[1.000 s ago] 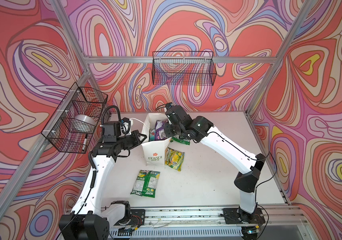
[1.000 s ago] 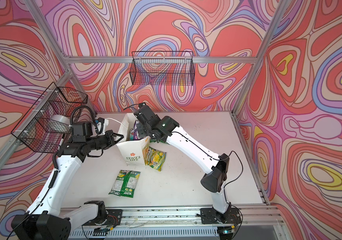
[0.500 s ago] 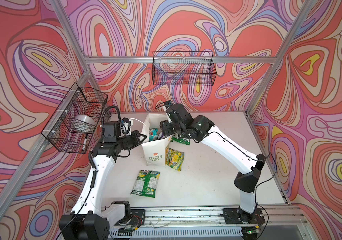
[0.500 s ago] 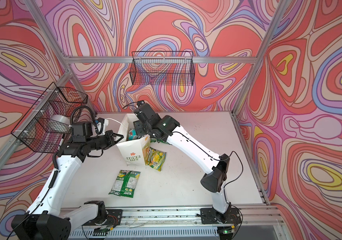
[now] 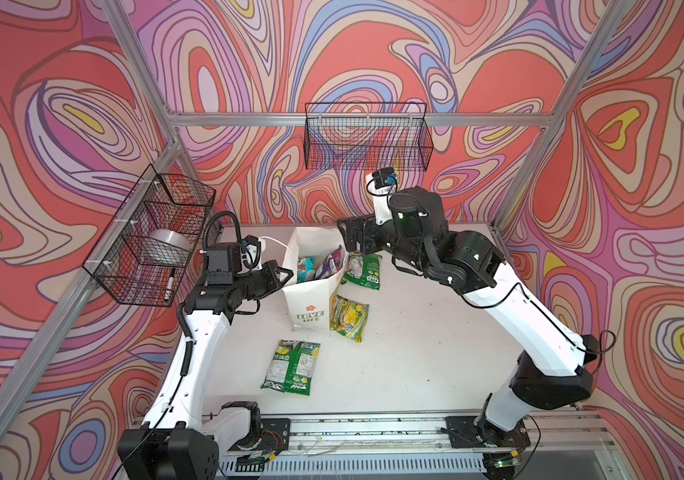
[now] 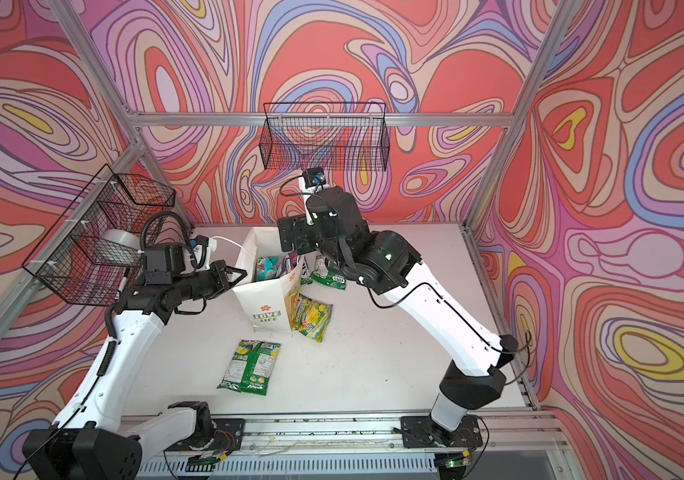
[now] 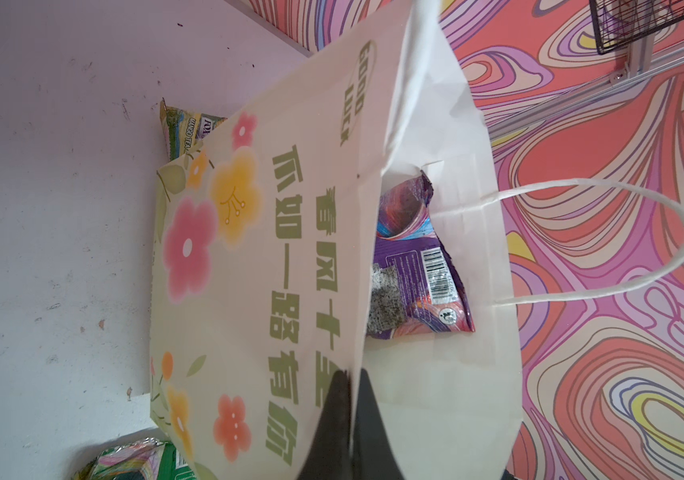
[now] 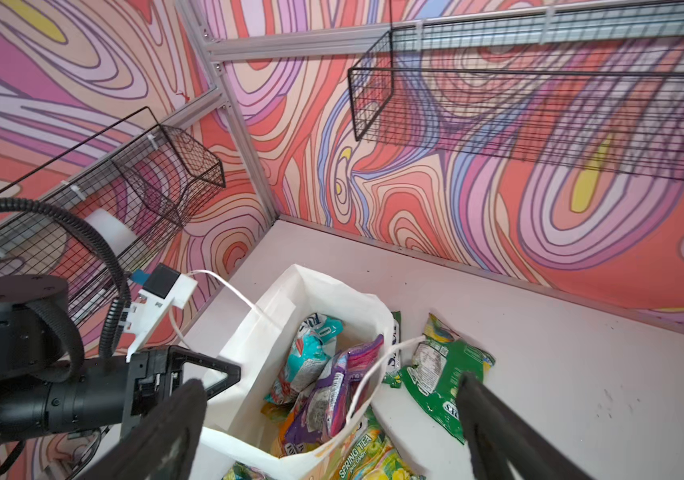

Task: Place the snacks into the paper bag
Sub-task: 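Move the right gripper down to the bag rim and grasp it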

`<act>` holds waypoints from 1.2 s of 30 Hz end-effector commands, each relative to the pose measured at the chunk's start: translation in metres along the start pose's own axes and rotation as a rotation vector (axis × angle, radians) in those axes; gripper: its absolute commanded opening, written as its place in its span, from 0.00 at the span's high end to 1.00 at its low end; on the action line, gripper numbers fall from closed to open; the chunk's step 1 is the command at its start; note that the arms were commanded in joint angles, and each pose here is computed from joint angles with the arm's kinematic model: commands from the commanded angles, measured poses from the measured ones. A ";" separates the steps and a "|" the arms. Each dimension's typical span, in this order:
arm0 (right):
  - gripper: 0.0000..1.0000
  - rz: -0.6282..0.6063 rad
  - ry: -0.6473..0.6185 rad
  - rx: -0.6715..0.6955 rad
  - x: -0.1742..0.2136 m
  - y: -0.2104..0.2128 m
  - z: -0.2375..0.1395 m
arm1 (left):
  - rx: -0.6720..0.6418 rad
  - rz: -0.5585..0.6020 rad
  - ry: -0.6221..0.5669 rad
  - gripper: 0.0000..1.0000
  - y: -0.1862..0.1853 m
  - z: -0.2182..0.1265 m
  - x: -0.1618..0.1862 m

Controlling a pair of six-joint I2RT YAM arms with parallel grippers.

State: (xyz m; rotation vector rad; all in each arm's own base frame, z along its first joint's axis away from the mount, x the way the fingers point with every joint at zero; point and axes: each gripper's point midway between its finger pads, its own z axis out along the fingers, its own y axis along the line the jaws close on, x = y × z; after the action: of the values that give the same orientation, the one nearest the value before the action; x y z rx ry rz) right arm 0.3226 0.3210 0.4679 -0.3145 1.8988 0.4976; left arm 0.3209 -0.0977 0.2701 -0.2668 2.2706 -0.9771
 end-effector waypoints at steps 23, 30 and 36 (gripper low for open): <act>0.17 0.135 0.215 0.187 0.113 -0.050 0.104 | 0.047 0.049 -0.052 1.00 -0.014 -0.005 -0.013; 0.55 0.162 0.216 0.124 0.115 -0.043 0.116 | 0.044 0.049 -0.052 1.00 -0.013 -0.005 -0.013; 1.00 0.138 0.213 0.030 0.101 -0.023 0.119 | 0.035 0.058 -0.062 1.00 -0.013 -0.009 -0.014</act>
State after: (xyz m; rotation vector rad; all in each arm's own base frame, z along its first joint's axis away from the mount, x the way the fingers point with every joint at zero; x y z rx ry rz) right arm 0.3916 0.3446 0.3166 -0.1693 2.1795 0.4731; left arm 0.3211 -0.0972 0.2700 -0.2681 2.2704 -0.9748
